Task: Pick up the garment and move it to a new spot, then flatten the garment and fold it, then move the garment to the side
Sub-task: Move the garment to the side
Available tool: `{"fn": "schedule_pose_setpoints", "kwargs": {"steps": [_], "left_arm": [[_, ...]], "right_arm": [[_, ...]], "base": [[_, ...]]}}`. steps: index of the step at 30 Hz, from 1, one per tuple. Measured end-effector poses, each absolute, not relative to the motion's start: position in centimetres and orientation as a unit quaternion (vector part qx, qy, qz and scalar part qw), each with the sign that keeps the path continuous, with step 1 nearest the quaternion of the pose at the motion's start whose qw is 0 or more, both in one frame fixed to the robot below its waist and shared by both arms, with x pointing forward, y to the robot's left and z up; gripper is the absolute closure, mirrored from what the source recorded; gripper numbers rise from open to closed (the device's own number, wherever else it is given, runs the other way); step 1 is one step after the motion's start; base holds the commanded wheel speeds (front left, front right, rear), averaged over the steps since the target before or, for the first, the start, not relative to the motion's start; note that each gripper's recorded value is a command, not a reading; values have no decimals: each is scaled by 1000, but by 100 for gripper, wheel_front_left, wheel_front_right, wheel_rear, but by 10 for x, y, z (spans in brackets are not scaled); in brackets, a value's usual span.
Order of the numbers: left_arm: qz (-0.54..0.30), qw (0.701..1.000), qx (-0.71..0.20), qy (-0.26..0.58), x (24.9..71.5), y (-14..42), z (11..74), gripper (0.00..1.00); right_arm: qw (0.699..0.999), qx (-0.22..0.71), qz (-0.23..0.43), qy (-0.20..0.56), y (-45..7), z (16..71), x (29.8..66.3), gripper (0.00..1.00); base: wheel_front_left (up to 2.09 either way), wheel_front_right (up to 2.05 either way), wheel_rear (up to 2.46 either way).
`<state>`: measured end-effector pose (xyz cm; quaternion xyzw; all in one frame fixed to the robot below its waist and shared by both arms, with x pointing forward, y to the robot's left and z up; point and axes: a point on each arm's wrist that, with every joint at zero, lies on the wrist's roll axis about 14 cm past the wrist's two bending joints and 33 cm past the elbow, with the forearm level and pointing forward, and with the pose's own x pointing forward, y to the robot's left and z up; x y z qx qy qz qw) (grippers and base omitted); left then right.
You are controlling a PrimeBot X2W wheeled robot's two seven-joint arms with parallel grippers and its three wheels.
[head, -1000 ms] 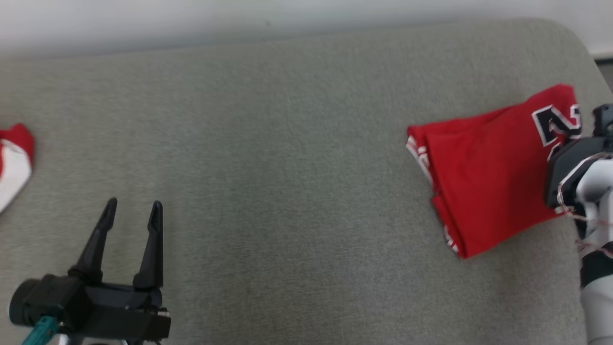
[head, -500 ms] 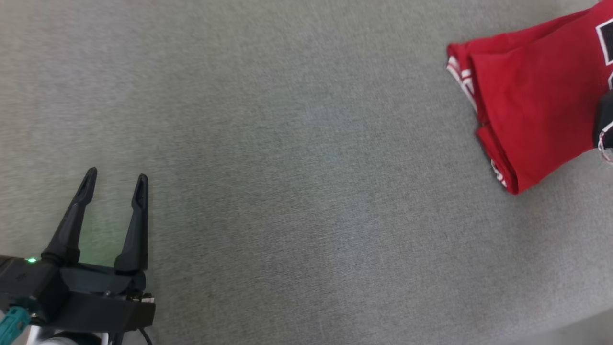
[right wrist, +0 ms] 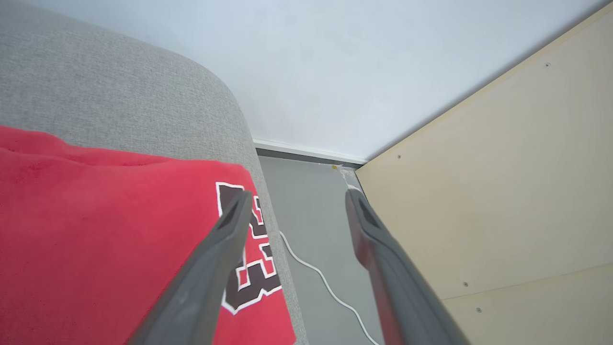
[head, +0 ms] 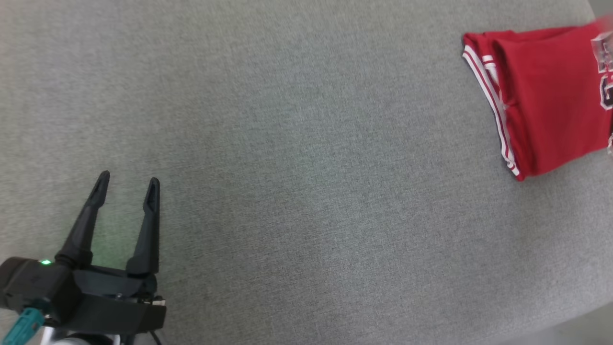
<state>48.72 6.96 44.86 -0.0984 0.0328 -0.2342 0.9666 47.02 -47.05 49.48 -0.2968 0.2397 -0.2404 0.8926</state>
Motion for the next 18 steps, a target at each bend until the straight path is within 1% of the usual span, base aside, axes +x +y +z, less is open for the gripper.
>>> {"fn": "schedule_pose_setpoints", "kwargs": {"steps": [4,7,9,11,13,14,15,16,17,18], "left_arm": [[-225,968,-110,22,480,71,456,0],[-218,971,-101,19,471,75,459,0],[-201,974,-100,24,460,82,457,0],[-176,979,-101,27,450,95,456,0],[-157,982,-97,32,438,105,456,0],[-147,984,-97,36,430,110,455,0],[-132,985,-102,38,423,117,455,0],[-132,985,-102,38,423,117,455,0],[-102,989,-103,40,410,133,456,0],[-88,990,-108,39,404,139,457,0]], "right_arm": [[904,-283,-234,222,-463,494,463,0],[921,-252,-222,196,-450,491,456,0],[935,-232,-206,171,-434,489,451,0],[952,-191,-194,138,-415,488,447,0],[963,-166,-173,120,-392,485,441,0],[970,-139,-169,105,-381,485,437,0],[974,-127,-157,99,-369,484,434,0],[974,-127,-157,99,-369,484,434,0],[984,-69,-147,70,-346,488,427,0],[987,-62,-134,65,-333,489,422,0]], "base": [[0,0,0],[0,0,0],[0,0,0],[0,0,0],[0,0,0],[0,0,0],[0,0,0],[0,0,0],[0,0,0],[0,0,0]]}}
